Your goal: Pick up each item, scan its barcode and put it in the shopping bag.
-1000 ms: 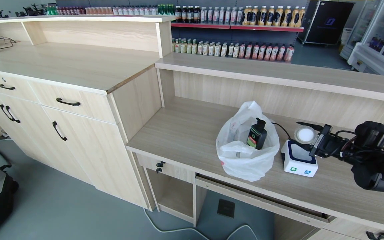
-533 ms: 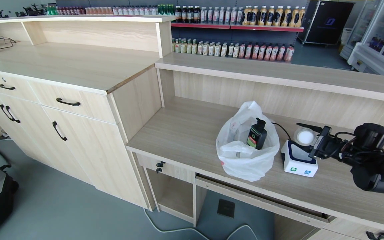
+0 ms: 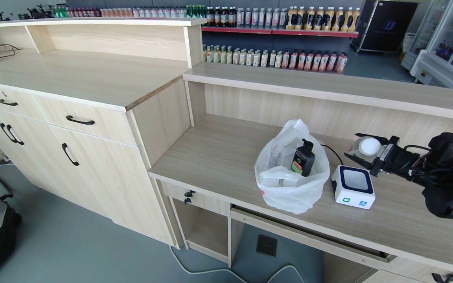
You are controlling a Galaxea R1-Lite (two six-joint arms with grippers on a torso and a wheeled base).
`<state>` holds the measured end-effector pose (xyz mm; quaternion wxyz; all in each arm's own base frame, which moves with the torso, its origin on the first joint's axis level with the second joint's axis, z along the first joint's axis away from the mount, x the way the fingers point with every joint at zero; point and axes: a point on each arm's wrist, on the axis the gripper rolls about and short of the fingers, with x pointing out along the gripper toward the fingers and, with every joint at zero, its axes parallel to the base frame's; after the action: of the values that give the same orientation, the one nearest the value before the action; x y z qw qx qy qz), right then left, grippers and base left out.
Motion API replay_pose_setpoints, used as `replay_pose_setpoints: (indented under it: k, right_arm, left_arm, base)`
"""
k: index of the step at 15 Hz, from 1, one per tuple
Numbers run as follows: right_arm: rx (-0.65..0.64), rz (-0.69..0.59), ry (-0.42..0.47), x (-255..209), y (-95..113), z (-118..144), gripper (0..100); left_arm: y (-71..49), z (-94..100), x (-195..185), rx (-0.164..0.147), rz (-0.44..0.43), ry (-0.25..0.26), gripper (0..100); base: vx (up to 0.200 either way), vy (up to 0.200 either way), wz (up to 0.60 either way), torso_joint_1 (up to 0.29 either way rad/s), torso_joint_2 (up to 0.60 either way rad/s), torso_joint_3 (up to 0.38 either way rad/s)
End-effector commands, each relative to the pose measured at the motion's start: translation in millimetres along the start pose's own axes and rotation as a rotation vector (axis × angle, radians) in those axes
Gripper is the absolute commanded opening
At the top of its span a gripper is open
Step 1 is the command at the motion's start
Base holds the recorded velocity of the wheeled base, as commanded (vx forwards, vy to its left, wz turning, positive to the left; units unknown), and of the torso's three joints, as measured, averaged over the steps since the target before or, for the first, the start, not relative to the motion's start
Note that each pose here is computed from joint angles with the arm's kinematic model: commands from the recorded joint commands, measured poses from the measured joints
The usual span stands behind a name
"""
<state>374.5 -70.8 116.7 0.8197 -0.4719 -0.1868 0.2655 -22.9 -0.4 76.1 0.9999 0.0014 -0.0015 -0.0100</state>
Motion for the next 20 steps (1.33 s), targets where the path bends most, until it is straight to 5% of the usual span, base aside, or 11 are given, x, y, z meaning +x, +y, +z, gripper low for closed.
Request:
replay_pose_setpoints:
  k: [1,5,8,13,16,20]
  right_arm:
    - [0.012,-0.065,-0.045,-16,-43,51,0]
    - [0.154,-0.121,-0.056,-35,-71,91,0]
    - [0.453,-0.2,0.182,-59,-64,97,0]
    - [0.848,-0.572,0.483,-49,-48,97,0]
    - [0.818,-0.616,0.524,-52,-39,103,0]
    - [0.59,-0.68,0.611,-55,-41,104,0]
  left_arm:
    - [0.0,0.0,0,0.0,0.0,0.0,100]
    - [0.0,0.0,0,0.0,0.0,0.0,100]
    - [0.0,0.0,0,0.0,0.0,0.0,100]
    - [0.0,0.0,0,0.0,0.0,0.001,100]
    - [0.0,0.0,0,0.0,0.0,0.001,100]
    - [0.0,0.0,0,0.0,0.0,0.0,100]
  base:
    - [0.0,0.0,0.0,0.0,0.0,0.0]
    - [0.0,0.0,0.0,0.0,0.0,0.0]
    - [0.0,0.0,0.0,0.0,0.0,0.0]
    - [0.0,0.0,0.0,0.0,0.0,0.0]
    - [0.0,0.0,0.0,0.0,0.0,0.0]
    - [0.0,0.0,0.0,0.0,0.0,0.0]
